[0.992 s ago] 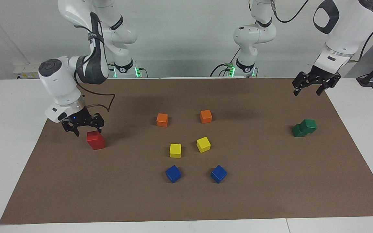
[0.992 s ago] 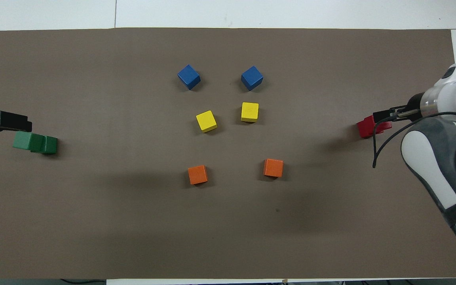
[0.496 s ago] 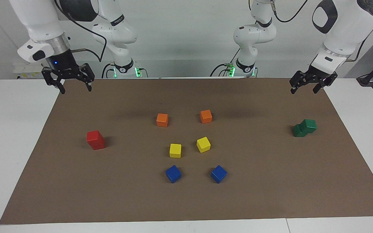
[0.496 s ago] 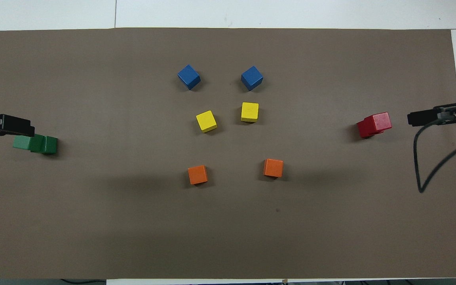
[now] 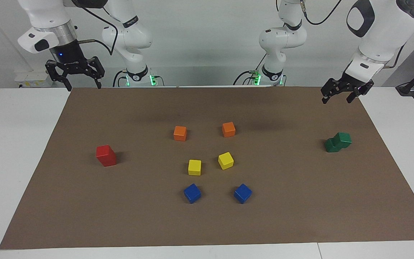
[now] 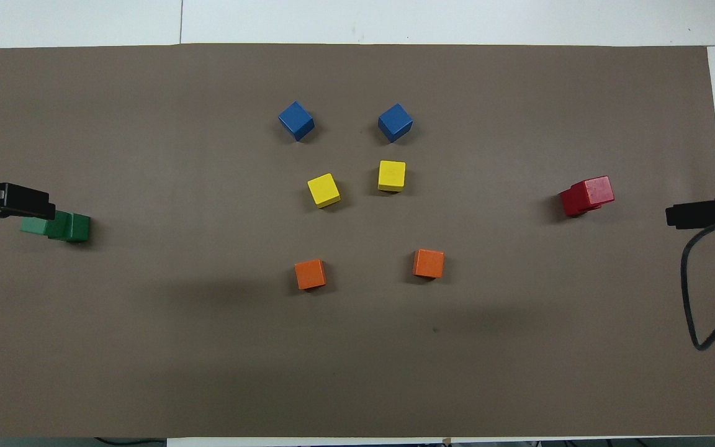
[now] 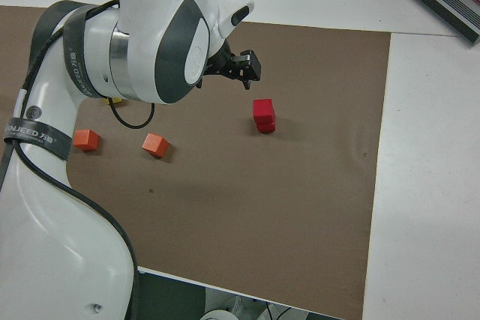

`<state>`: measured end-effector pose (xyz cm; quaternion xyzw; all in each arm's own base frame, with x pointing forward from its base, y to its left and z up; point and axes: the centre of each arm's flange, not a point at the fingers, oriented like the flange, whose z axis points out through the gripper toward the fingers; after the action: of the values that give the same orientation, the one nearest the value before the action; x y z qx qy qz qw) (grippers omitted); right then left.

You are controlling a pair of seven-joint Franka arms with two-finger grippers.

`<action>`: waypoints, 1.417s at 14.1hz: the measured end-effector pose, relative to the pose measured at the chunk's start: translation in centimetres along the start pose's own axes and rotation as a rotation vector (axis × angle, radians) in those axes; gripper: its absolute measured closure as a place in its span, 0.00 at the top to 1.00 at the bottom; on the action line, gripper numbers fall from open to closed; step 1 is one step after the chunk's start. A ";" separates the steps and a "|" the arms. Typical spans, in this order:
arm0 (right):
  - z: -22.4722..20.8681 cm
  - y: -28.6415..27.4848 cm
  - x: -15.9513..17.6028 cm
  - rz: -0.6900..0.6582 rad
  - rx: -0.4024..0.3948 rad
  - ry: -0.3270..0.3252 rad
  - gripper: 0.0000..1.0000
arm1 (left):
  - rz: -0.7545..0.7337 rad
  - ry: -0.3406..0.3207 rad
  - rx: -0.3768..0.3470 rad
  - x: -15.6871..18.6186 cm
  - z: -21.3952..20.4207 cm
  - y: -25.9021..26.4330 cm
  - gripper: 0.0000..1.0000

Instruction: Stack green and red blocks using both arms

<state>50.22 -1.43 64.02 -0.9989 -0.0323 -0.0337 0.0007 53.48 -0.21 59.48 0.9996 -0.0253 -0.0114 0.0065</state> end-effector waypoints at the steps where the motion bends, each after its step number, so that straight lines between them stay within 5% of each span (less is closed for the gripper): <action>1: -0.1 0.0 0.3 0.006 0.002 -0.012 1.00 | 0.000 -0.004 0.000 -0.1 -0.3 0.0 1.00; 11: -0.2 -3.5 1.5 0.022 0.011 -0.058 1.00 | -0.001 -0.022 -0.001 -0.5 -1.3 0.0 1.00; 20: 0.9 -0.5 2.2 0.087 0.008 -0.087 1.00 | -0.002 -0.023 -0.001 -0.5 -1.3 0.0 1.00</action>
<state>52.40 -0.79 63.25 -0.9999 0.0109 0.0098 0.0048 53.03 -0.16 60.79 0.9994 -0.0246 -0.0228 0.0069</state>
